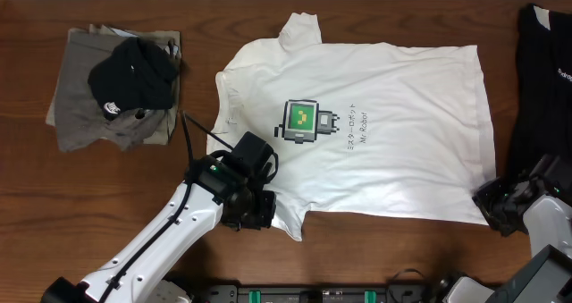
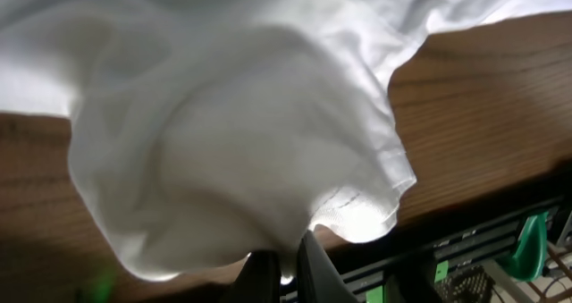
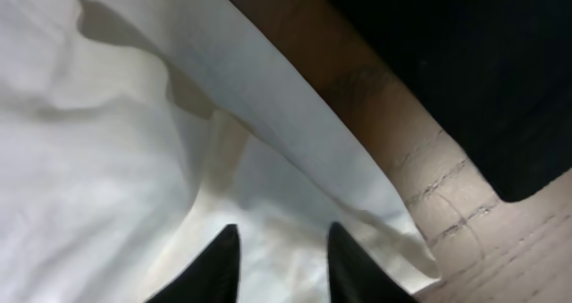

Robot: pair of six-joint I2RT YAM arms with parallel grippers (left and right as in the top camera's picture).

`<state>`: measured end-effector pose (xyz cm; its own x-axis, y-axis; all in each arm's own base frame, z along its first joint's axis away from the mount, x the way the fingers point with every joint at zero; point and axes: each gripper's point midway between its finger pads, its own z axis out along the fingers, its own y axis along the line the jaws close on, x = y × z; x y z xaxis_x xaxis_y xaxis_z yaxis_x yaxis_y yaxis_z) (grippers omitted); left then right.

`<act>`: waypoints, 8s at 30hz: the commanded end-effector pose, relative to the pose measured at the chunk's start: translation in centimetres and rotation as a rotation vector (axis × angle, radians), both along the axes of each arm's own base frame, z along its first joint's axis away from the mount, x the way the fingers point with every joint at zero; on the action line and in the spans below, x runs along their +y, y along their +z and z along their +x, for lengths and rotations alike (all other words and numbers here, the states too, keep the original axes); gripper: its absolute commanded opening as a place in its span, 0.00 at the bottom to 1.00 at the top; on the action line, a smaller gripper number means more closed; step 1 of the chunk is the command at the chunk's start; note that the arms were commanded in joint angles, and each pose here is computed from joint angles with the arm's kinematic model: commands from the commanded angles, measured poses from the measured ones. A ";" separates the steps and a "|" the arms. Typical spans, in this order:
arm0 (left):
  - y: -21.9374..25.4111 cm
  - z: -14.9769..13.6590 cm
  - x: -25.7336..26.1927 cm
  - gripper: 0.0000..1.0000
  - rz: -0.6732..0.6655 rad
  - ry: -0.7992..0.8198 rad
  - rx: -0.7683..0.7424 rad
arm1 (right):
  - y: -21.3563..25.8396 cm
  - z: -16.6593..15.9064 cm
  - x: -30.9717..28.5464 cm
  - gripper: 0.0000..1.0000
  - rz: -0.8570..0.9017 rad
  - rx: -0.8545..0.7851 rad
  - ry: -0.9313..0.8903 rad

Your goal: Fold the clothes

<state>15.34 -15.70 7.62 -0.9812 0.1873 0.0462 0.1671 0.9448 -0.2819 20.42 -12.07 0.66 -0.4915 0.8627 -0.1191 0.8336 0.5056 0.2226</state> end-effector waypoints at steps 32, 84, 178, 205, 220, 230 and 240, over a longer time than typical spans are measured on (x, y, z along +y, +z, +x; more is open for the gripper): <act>1.2 0.9 0.2 0.06 0.018 -0.015 -0.049 | -1.0 -1.9 0.6 0.01 0.013 0.076 0.010; 3.4 20.6 3.2 0.06 0.107 -0.078 -0.619 | 5.1 13.1 0.0 0.01 0.082 -0.290 0.040; 6.1 20.1 7.7 0.54 0.104 0.231 -0.110 | 7.4 14.0 5.9 0.14 0.144 0.080 0.653; -8.7 14.6 11.1 0.10 0.297 0.234 0.015 | 10.0 12.1 5.2 0.53 0.023 0.051 0.587; -8.6 14.0 12.2 0.06 0.306 0.271 0.050 | 2.0 7.8 0.3 0.71 -0.060 0.170 0.320; -8.6 13.8 12.2 0.06 0.308 0.270 0.058 | -0.6 7.1 0.3 0.48 -0.034 0.127 0.219; -8.3 12.2 12.4 0.06 0.324 0.262 0.120 | -1.4 2.7 -3.0 0.01 -0.217 0.328 0.120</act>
<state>29.00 -3.93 -0.18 -0.9883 -0.0899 0.1231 -0.0903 0.9959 0.0025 25.81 -12.87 -0.48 -0.6550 0.7505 -0.0883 0.7534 0.6575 -0.0003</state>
